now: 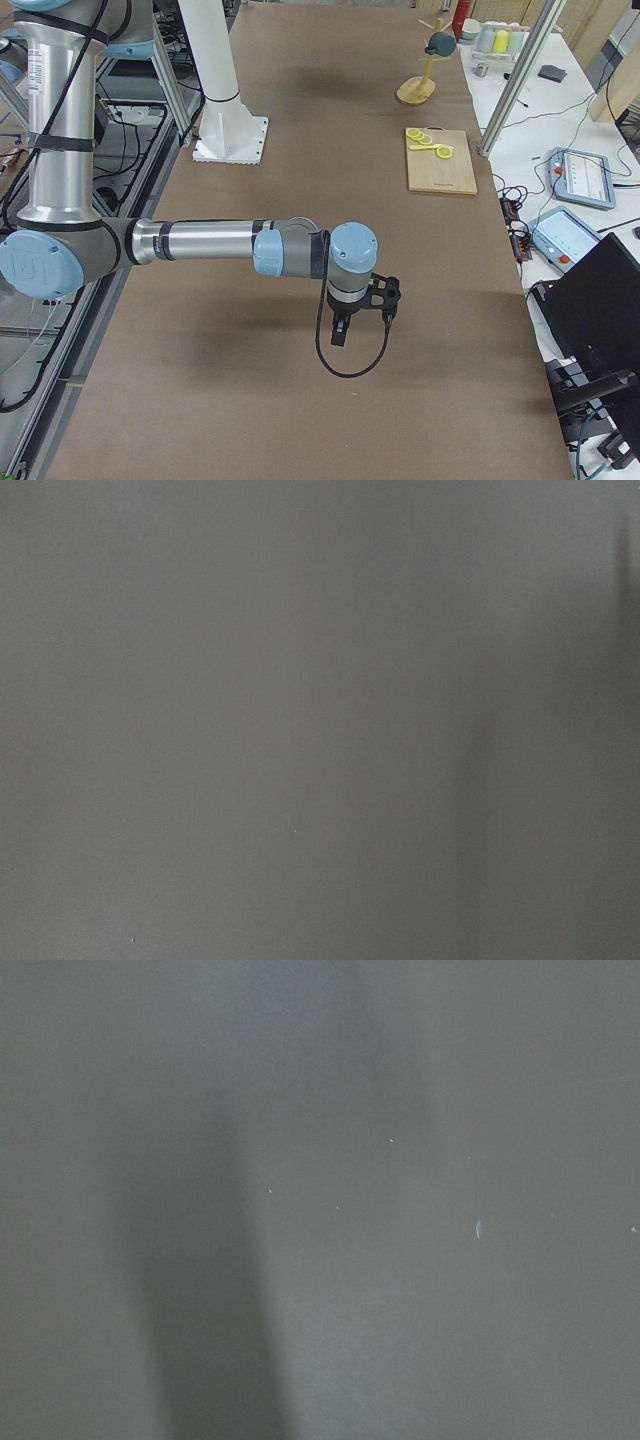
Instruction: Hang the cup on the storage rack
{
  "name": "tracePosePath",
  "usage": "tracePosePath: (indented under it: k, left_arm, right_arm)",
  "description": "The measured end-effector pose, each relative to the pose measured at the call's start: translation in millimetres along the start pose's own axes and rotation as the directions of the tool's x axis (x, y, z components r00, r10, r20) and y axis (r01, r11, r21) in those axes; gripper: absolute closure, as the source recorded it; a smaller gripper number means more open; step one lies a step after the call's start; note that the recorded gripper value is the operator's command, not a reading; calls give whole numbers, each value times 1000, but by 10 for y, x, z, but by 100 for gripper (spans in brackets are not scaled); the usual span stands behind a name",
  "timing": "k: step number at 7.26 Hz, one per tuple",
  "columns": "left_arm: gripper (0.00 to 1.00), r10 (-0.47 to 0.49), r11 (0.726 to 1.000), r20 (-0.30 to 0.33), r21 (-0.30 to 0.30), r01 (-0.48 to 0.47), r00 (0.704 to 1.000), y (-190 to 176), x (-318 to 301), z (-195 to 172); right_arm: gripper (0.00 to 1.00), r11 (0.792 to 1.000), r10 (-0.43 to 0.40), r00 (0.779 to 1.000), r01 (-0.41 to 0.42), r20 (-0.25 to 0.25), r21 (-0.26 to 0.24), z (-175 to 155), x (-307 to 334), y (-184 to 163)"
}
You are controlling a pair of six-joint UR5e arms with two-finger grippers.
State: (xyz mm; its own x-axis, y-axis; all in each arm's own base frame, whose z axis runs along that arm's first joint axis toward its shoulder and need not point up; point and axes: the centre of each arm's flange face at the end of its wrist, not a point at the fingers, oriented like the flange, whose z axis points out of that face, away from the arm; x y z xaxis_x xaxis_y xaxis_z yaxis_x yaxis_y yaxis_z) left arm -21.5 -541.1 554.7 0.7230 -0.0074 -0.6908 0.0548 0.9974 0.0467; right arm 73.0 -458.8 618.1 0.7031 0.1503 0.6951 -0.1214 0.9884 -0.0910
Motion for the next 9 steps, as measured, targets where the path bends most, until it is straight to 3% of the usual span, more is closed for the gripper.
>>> tracePosePath:
  k: [4,9]
  left_arm:
    - [2,-20,1000,7,-16,20,1000,72,-194,142]
    - [2,-30,999,11,-23,30,1000,113,-235,167]
  right_arm:
    - [0,997,54,998,-56,37,60,-317,-462,-381]
    - [0,997,48,997,-51,58,53,-297,-591,-426]
